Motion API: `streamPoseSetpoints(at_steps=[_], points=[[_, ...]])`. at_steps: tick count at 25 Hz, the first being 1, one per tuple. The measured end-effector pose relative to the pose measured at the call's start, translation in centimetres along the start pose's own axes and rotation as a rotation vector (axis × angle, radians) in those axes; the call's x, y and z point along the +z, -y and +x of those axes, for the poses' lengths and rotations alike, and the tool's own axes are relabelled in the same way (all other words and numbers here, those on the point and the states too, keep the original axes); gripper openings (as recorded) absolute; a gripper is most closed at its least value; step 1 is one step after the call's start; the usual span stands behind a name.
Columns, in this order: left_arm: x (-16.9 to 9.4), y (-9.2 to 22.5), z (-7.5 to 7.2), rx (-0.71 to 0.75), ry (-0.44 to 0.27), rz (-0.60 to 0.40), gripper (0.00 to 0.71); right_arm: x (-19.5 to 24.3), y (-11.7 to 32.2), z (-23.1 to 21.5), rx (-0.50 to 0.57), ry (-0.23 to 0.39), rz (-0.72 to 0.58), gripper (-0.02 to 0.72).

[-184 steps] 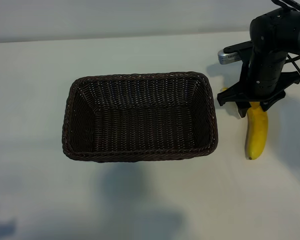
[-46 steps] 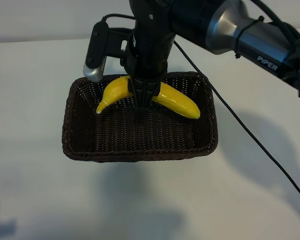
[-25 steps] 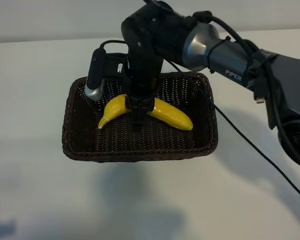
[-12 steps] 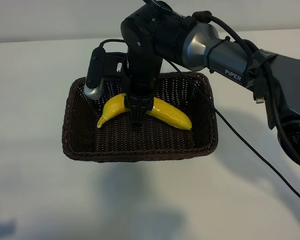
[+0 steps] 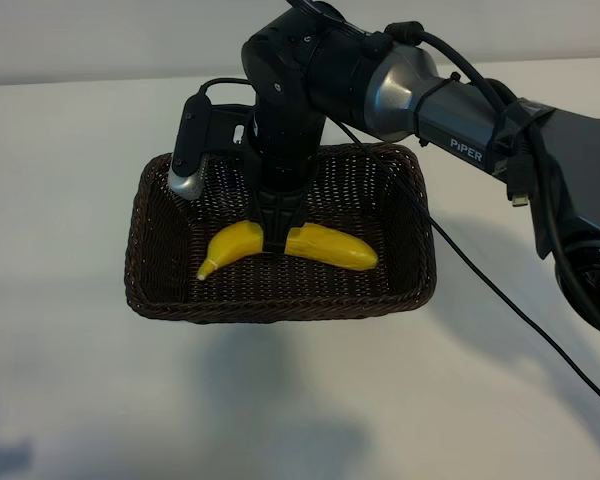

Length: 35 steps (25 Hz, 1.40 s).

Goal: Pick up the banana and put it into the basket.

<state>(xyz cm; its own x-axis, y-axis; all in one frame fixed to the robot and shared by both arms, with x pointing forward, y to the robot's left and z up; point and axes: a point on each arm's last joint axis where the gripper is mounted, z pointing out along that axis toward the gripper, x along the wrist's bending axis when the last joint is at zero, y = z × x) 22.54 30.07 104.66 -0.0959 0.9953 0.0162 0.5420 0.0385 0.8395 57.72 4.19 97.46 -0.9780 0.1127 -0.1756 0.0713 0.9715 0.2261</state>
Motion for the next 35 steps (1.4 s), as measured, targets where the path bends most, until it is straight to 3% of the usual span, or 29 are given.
streamPoseSetpoints(at_steps=[7,12,18,25,32,35], points=[[0.0,0.0,0.0,0.0,0.0,0.0,0.52,-2.7,0.3,0.1,0.0,0.002,0.012,0.564],[0.0,0.0,0.0,0.0,0.0,0.0,0.52,-5.1,0.9,0.0,-0.006,0.036,0.047,0.564],[0.0,0.0,0.0,0.0,0.0,0.0,0.52,-5.7,2.3,-1.3,0.059,0.041,0.067,0.564],[0.0,0.0,0.0,0.0,0.0,0.0,0.52,-6.0,7.3,-5.9,0.439,0.069,0.092,0.562],[0.0,0.0,0.0,0.0,0.0,0.0,0.52,-6.8,14.7,-10.9,0.936,0.074,0.067,0.542],[0.0,0.0,0.0,0.0,0.0,0.0,0.52,-7.2,17.4,-12.3,1.091,0.095,0.069,0.541]])
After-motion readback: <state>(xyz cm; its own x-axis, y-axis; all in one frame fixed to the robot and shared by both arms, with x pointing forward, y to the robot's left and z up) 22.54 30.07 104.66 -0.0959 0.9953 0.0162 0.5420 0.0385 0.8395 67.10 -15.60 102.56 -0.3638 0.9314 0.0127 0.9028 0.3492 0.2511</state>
